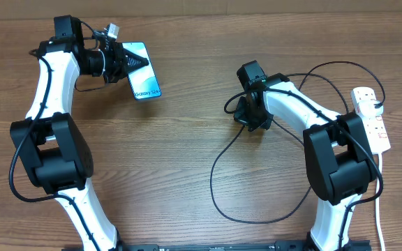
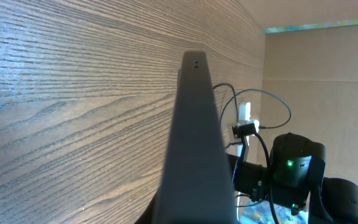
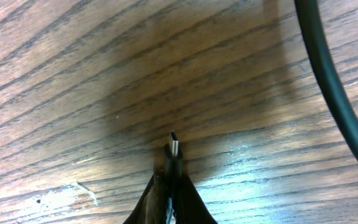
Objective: Plug charger to phone and switch on socket
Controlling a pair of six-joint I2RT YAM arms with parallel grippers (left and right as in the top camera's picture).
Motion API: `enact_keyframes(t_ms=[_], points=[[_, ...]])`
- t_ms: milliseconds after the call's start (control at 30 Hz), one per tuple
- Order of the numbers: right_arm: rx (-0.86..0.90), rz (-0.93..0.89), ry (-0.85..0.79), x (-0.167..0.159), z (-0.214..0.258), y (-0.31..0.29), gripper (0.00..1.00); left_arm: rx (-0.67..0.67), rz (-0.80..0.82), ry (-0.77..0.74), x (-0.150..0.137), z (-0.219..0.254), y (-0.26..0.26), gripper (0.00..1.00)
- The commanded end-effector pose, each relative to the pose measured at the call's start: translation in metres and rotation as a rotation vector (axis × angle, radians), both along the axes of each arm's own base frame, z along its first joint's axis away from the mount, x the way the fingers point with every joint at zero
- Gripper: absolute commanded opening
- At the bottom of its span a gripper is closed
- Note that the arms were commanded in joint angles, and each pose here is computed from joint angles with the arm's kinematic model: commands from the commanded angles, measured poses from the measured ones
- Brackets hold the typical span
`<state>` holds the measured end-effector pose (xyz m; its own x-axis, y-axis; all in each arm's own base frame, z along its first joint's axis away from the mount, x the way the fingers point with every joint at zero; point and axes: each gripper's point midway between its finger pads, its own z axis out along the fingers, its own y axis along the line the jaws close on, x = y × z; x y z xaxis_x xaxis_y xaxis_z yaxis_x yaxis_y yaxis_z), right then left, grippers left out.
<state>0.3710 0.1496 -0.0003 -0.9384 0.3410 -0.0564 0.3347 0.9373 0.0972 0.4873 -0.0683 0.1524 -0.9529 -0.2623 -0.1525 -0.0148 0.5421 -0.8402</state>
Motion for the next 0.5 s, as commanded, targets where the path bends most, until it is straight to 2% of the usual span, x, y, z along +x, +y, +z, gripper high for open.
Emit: enact_keyframes(t_ms=[0,200,300,467], points=[[-0.019,0.113,0.040,-0.011,-0.016,0.000,0.04,-0.009,-0.029,-0.055,-0.003,0.019,-0.007,0.04],[0.105,0.179,0.075,-0.001,0.037,0.011,0.04,-0.014,-0.044,-0.064,-0.005,0.020,-0.008,0.04],[0.328,0.354,-0.003,0.010,0.070,0.046,0.04,-0.085,-0.076,-0.100,-0.006,0.032,-0.015,0.04],[0.808,0.713,-0.148,-0.007,0.127,0.109,0.04,-0.270,-0.162,-0.219,-0.010,0.067,-0.027,0.04]])
